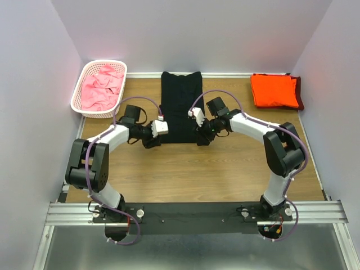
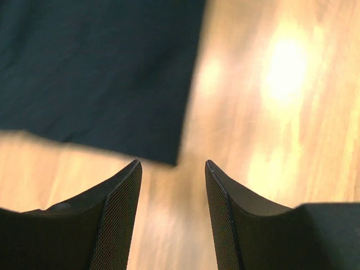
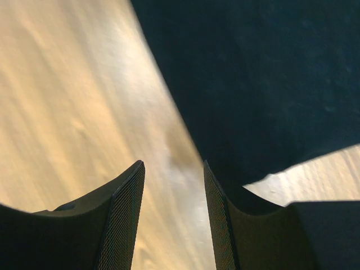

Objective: Fold and stack the t-shirts
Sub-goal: Fold the tshirt

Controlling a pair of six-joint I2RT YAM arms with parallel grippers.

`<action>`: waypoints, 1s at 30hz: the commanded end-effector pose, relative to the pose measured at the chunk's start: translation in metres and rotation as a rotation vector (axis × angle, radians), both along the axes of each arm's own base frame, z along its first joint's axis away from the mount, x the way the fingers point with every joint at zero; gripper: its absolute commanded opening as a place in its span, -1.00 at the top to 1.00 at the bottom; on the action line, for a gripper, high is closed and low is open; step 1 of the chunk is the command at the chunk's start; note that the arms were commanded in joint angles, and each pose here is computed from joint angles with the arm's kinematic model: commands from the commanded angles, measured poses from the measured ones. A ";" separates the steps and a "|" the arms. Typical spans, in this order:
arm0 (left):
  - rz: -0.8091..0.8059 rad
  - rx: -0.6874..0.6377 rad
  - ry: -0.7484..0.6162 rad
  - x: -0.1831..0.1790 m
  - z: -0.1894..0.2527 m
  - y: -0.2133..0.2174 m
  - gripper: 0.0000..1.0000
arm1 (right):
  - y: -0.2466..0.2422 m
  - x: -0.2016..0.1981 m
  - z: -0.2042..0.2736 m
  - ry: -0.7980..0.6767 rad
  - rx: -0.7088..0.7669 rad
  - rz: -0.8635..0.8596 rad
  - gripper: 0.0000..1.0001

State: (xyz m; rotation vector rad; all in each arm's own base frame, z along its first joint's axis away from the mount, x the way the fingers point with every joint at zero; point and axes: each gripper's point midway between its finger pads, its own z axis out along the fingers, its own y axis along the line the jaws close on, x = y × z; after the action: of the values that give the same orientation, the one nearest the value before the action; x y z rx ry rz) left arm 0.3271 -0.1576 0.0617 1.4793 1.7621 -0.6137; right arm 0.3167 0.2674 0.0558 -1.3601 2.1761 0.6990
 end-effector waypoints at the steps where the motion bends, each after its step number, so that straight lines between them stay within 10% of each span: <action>1: -0.088 0.123 -0.181 0.004 0.002 -0.009 -0.16 | -0.013 0.014 -0.024 -0.083 -0.113 0.016 -0.07; 21: -0.154 0.249 -0.215 0.011 -0.018 -0.023 -0.19 | -0.012 0.019 0.015 -0.205 -0.060 0.031 -0.11; 30: -0.154 0.286 -0.184 0.015 -0.029 -0.025 -0.20 | -0.023 0.013 -0.039 -0.145 -0.161 0.098 -0.13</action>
State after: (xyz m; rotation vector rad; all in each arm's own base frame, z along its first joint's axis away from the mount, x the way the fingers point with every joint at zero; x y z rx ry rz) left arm 0.3363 -0.1825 0.0324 1.7968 1.6508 -0.3282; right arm 0.3341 0.2497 0.0429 -1.4851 2.0717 0.4751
